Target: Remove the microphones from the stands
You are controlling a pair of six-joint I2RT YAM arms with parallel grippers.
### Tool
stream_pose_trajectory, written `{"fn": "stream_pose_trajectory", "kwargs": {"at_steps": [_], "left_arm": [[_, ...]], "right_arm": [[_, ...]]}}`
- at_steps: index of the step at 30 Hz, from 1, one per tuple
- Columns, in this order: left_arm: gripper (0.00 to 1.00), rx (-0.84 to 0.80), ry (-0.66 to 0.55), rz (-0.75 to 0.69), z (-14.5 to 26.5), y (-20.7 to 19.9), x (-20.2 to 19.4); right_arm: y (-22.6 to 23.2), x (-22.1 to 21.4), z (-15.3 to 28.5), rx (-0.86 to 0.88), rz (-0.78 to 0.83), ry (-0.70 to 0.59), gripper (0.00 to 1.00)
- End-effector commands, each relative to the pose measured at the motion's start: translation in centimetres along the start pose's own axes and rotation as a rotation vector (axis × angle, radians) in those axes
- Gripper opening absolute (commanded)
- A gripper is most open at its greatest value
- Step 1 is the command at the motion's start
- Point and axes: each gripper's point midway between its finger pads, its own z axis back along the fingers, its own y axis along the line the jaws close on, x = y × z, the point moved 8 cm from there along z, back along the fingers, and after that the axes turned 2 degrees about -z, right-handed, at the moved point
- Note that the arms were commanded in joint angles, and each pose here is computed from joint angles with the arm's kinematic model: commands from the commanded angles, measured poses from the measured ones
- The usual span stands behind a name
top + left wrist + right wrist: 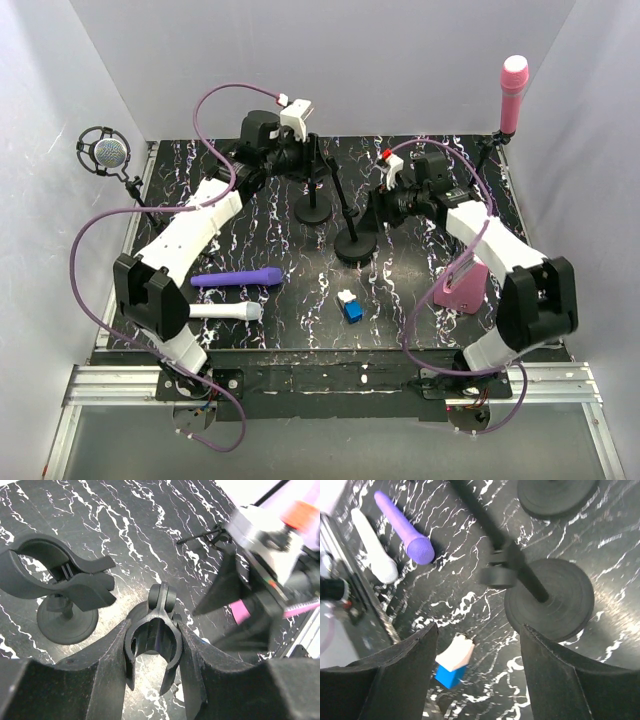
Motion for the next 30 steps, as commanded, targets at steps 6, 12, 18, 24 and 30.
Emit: {"fn": "stream_pose_trajectory", "kwargs": {"at_steps": [6,12,18,24,30], "left_arm": [[0.0,-0.089,0.0,-0.062,3.2,-2.9,-1.1],[0.0,-0.079,0.001,-0.077,3.1,-2.9,-1.1],[0.0,-0.076,0.011,-0.073,2.8,-2.8,-1.0],[0.0,-0.074,0.012,-0.075,2.5,-2.7,-0.9],[0.0,-0.079,0.013,-0.069,2.2,-2.6,-1.0]], "right_arm": [[-1.1,2.7,-1.2,0.221,-0.415,-0.037,0.66],[-1.3,3.1,-1.8,0.293,-0.443,-0.025,0.65],[-2.3,2.8,-2.5,0.216,-0.46,-0.026,0.46],[-2.6,2.6,-2.7,0.194,-0.451,-0.027,0.45],[-2.3,2.4,-3.1,0.185,-0.346,-0.026,0.2]]}}
